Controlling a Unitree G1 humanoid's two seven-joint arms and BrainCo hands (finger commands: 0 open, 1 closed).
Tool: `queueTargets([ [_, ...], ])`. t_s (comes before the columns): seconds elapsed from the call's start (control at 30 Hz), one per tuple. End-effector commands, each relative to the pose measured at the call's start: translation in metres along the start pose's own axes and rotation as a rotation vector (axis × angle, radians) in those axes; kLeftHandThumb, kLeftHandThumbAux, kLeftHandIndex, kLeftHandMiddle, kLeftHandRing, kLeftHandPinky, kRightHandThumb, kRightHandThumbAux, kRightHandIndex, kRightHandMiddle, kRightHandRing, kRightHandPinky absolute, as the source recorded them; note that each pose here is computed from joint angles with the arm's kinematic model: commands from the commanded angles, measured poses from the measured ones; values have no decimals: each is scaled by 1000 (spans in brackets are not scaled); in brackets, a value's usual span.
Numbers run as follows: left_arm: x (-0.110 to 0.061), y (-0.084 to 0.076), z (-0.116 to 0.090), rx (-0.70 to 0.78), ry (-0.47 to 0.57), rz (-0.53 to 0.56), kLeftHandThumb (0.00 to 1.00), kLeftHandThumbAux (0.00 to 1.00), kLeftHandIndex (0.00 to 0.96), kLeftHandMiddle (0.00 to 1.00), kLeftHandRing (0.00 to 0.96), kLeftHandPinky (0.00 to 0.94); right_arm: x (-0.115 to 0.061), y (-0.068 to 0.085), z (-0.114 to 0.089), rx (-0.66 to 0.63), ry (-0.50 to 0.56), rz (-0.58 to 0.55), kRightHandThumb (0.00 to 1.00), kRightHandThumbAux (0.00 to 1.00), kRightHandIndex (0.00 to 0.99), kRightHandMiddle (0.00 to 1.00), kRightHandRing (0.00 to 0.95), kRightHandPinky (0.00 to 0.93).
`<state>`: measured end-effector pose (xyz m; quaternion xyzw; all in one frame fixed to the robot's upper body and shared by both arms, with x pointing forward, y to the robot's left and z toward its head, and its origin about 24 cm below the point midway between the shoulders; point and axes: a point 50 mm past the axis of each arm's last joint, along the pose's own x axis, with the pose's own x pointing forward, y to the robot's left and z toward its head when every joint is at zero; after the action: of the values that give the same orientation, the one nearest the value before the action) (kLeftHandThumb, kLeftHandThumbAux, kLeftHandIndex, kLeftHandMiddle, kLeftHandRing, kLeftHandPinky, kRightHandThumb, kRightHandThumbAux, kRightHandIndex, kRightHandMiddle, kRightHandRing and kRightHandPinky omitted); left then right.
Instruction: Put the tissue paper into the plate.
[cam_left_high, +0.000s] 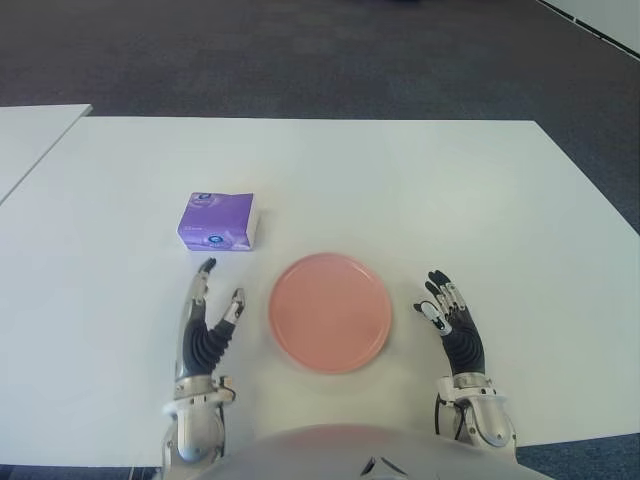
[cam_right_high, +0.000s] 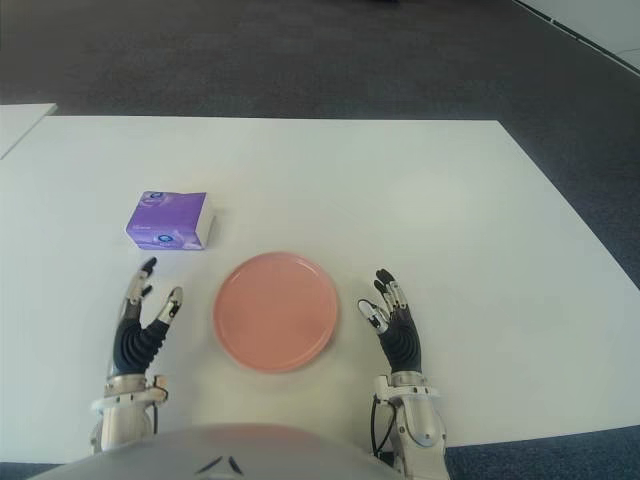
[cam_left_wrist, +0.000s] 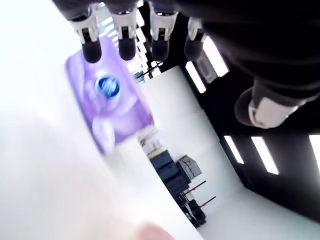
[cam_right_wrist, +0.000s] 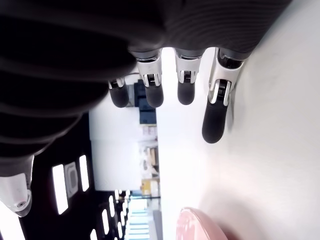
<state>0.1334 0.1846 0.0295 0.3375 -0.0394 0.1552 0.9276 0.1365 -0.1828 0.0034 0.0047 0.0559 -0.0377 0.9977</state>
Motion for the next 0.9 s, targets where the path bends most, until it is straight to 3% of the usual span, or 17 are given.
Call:
queueTargets([
  [0.03,45,15,2,525,-398,204,330,369,9,53,27,0,-4,1,-19,10,111,-22,39,508,0,0,0,0],
  [0.17,64,14,12,559,-449,226,338,348,8,43,14,0,-3,0,-19,1,108,-23,44,510,0,0,0,0],
  [0.5,107,-7,1,656,-395,167,330,291,7,4,0,0,-3,-1,-22,50,136,-47,47,545,0,0,0,0],
  [0.9,124,-22,-2,759,-362,114,259,249,0,0,0,0,-3,-2,-22,19,133,-31,41,539,0,0,0,0],
])
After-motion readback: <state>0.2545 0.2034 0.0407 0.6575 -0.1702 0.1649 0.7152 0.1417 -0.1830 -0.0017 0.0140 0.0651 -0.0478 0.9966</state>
